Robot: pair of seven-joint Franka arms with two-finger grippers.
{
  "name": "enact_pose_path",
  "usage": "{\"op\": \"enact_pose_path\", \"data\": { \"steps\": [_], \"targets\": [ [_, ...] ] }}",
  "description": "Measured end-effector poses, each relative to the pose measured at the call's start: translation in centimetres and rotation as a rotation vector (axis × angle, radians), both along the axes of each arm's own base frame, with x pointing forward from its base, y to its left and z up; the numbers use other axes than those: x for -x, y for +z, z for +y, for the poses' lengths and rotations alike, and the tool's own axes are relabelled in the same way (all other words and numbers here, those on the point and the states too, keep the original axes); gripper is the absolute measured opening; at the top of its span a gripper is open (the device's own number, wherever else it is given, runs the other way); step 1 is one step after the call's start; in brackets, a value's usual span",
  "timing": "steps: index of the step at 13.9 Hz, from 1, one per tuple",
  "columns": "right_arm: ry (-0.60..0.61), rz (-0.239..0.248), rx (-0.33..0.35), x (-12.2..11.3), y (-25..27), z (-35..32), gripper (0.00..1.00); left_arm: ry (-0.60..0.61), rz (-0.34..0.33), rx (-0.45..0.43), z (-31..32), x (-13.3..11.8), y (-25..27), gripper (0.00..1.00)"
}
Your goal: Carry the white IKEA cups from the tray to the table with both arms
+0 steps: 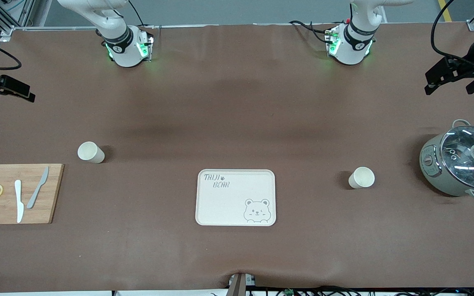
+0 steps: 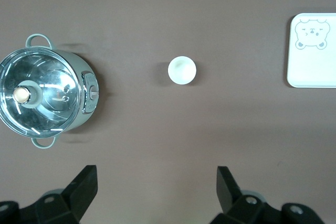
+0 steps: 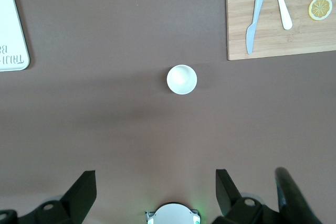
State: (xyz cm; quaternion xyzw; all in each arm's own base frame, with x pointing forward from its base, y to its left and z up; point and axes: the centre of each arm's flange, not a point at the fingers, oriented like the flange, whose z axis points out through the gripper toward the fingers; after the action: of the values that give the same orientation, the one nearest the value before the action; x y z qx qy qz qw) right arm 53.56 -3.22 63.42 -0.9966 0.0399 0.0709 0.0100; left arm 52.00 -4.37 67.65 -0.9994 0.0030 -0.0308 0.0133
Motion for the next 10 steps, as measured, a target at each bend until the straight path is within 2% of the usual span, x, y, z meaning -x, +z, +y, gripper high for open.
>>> {"op": "enact_pose_path", "data": {
  "steps": [5,10],
  "targets": [
    [-0.003,0.003,0.0,0.03,-0.06,-0.03,1.0,0.001,-0.001,0.0,0.07,0.0,0.04,1.0],
    [-0.008,0.012,0.0,0.12,-0.16,-0.03,1.0,0.005,0.031,-0.002,0.11,0.32,-0.25,1.0]
  ]
}}
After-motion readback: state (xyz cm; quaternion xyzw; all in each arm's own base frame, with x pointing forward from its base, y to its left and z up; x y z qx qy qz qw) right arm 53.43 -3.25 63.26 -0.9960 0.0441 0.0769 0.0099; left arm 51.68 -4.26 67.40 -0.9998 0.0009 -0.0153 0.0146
